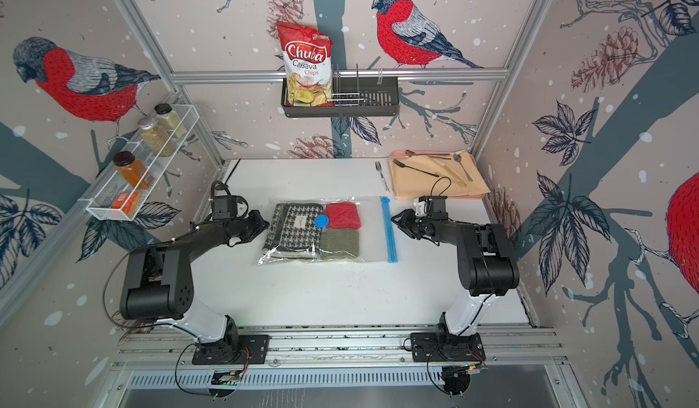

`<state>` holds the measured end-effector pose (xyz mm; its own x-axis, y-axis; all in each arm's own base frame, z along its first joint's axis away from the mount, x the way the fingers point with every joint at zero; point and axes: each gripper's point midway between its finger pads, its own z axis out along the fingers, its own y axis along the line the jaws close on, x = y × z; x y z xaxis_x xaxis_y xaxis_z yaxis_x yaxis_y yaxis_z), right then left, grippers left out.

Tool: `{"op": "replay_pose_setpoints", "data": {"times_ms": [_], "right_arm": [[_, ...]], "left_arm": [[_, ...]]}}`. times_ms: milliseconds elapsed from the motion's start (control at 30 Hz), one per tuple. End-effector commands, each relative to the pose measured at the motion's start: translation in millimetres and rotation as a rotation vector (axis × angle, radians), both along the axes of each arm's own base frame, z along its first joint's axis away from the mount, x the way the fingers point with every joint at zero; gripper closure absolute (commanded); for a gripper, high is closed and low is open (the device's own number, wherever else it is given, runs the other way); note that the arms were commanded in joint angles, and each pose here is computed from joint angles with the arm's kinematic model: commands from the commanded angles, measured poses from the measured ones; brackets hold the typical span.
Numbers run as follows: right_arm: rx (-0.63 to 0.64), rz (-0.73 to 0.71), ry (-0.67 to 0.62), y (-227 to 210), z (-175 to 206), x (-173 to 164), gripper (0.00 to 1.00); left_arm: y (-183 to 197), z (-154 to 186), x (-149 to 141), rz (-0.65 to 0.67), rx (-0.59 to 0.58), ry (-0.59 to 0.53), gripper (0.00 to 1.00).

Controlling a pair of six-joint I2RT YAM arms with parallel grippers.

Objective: Take the scarf out of the vacuum bag
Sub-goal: Adjust the vacuum bag at the center of the board.

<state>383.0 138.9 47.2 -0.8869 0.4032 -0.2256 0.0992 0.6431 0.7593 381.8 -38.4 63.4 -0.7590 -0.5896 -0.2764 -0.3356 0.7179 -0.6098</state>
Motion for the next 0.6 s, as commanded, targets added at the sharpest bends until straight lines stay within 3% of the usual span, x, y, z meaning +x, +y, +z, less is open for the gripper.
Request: {"op": "replay_pose_setpoints", "data": {"times_ms": [0, 233, 567], "right_arm": [[-0.014, 0.023, 0.015, 4.3, -5.7, -2.4, 0.52], [0.105, 0.056, 0.020, 20.4, -5.0, -5.7, 0.54], [0.217, 0.064, 0.013, 27.9, -1.2, -7.1, 0.66]], "left_arm": [[5.8, -5.3, -1.6, 0.007, 0.057, 0.026, 1.00], [4.6, -11.5, -4.3, 0.004, 0.083, 0.050, 1.00], [2.6, -12.6, -5.3, -0.007, 0.096, 0.061, 1.00]]}}
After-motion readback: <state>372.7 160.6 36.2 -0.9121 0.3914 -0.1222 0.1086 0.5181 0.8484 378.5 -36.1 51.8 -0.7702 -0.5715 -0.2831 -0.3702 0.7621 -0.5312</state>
